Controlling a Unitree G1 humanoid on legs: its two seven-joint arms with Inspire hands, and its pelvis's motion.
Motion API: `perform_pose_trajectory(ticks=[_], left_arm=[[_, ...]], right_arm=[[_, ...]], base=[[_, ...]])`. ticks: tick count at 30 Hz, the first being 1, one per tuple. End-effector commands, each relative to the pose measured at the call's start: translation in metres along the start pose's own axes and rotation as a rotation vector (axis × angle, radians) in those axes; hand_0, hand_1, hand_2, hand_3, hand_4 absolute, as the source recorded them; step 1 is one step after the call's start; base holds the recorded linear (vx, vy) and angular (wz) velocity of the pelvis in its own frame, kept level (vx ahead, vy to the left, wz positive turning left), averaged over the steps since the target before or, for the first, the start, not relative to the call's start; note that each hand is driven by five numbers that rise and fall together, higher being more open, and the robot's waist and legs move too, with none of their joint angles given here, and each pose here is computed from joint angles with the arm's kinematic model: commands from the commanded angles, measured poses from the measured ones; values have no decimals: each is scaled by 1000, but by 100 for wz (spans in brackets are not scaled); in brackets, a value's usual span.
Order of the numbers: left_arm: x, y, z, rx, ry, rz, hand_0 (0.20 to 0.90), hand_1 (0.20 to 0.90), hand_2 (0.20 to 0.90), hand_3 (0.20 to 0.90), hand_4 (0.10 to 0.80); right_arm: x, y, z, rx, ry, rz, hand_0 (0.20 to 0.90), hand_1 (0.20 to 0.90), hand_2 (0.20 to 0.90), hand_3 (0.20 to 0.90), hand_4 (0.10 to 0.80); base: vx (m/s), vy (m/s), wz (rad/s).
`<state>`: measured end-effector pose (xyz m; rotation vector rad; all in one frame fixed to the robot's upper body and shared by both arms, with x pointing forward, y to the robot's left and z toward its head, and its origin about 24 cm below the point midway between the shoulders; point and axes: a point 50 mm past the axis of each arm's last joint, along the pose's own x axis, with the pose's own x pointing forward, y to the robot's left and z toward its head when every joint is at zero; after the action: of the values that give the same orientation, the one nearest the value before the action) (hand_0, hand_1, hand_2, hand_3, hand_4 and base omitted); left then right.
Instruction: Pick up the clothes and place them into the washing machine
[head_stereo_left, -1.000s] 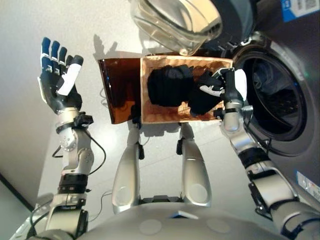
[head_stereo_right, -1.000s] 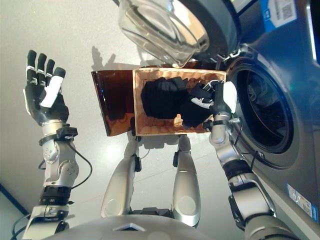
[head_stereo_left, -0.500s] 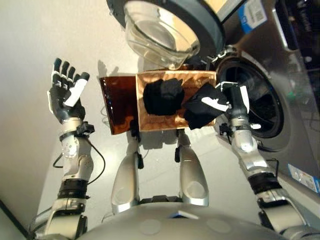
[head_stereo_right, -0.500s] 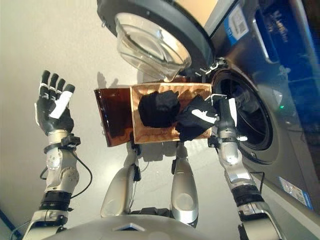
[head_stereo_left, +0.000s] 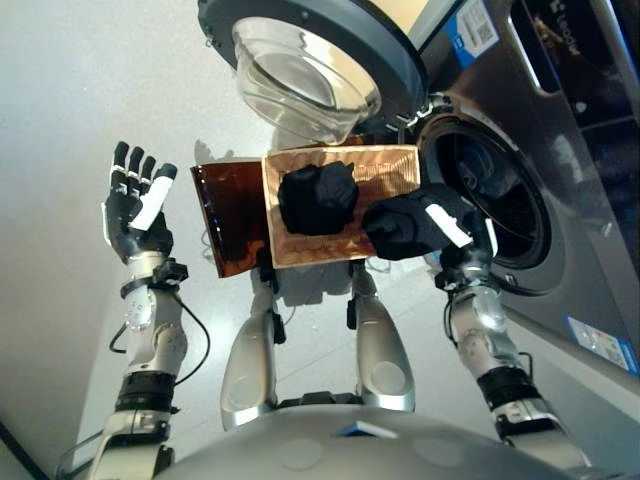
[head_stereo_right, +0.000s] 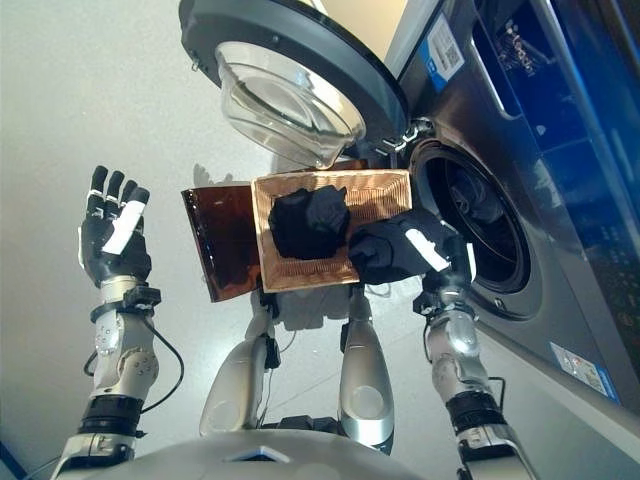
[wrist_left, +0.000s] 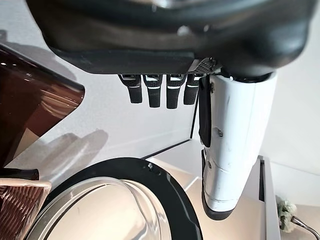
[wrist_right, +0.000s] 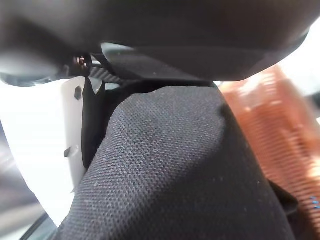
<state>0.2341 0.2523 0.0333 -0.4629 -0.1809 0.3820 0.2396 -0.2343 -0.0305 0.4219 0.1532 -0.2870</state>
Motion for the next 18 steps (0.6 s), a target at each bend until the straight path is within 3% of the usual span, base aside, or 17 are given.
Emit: perform_pose_trajectory(ticks=[1,13,18], left_arm=[[9,-15,42,-19,-220,-98,900,900,900,900,800],[8,-30,31,-106,-196,-109,900,900,900,900,800],[8,-31,29,-118,-191,-105,900,900,900,900,800]], right_arm=[[20,20,30,192,-177,30,200,200,200,200,300],[62,27,67,783,-376,-207,200,200,200,200,300],[65,20,83,869,-471,-260,200,200,200,200,300]], base=[[-57,3,-1],[-13,5,1],[22,-2,0]])
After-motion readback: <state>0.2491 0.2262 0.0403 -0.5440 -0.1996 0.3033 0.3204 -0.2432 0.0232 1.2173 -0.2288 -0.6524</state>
